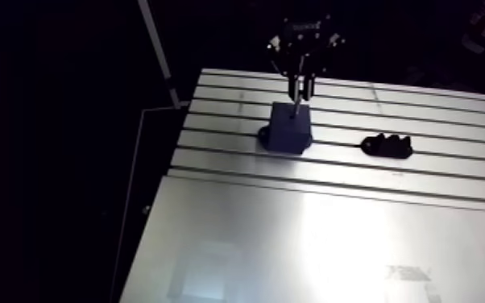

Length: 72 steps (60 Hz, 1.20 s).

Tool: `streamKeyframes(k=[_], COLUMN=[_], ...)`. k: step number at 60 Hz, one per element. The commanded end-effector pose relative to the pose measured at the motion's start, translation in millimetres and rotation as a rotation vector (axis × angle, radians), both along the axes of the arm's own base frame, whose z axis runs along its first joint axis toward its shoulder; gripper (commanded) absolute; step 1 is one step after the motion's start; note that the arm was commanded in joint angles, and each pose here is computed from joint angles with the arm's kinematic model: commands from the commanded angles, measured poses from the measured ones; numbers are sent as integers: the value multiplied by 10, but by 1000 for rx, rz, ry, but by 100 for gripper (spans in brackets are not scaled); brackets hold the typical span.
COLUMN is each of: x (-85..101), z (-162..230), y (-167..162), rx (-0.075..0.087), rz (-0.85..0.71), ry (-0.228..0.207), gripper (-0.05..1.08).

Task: Pick up the M10 bolt and insert it into the hole until fully seated.

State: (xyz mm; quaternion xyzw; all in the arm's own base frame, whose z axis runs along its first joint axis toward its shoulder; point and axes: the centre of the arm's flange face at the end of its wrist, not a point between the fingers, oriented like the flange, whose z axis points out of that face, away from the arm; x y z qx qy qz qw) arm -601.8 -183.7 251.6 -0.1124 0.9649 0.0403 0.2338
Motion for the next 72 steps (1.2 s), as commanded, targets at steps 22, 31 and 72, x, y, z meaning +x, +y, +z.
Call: streamKeyframes(k=[22,31,72], x=[20,38,76], z=[51,49,9], y=[-10,-28,-38], rx=[-3,-5,-4], rz=[0,2,-2], ry=[4,1,-8], gripper=[108,108,108])
